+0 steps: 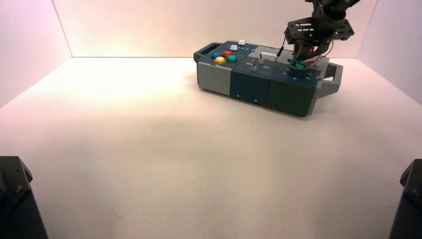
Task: Insert the blue wire.
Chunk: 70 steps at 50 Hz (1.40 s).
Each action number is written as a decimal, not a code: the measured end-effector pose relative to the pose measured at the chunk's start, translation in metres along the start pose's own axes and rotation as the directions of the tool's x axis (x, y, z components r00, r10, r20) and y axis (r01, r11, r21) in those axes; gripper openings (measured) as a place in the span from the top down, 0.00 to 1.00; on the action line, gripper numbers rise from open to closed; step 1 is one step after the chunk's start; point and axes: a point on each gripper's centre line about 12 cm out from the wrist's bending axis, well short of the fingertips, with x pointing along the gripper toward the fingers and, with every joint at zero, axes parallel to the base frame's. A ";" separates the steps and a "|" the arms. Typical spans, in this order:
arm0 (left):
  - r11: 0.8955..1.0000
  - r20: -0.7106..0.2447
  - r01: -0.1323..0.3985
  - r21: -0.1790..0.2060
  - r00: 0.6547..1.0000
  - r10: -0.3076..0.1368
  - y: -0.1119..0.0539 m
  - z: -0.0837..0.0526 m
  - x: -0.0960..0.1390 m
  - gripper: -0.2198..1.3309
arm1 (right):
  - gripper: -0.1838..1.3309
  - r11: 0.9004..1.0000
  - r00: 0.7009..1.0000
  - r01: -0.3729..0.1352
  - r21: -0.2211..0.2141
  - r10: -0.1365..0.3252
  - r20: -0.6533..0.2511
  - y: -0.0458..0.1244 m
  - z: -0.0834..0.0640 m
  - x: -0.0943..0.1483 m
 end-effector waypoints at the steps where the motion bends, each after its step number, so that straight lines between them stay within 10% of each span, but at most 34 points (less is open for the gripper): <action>1: 1.000 0.002 0.000 0.000 1.000 0.000 0.000 0.001 0.000 0.17 | 0.46 1.000 1.000 -0.001 -0.004 0.001 -0.009 0.001 -0.001 -0.001; 22: 1.000 0.014 -0.003 -0.001 1.000 0.003 0.000 0.002 -0.004 0.17 | 0.45 1.000 0.990 -0.020 -0.007 0.019 -0.141 0.002 0.000 -0.017; 70: 1.000 0.036 -0.019 0.004 0.999 0.019 0.001 -0.004 -0.003 0.17 | 0.45 1.000 0.993 -0.030 0.004 0.030 -0.113 0.004 0.021 -0.101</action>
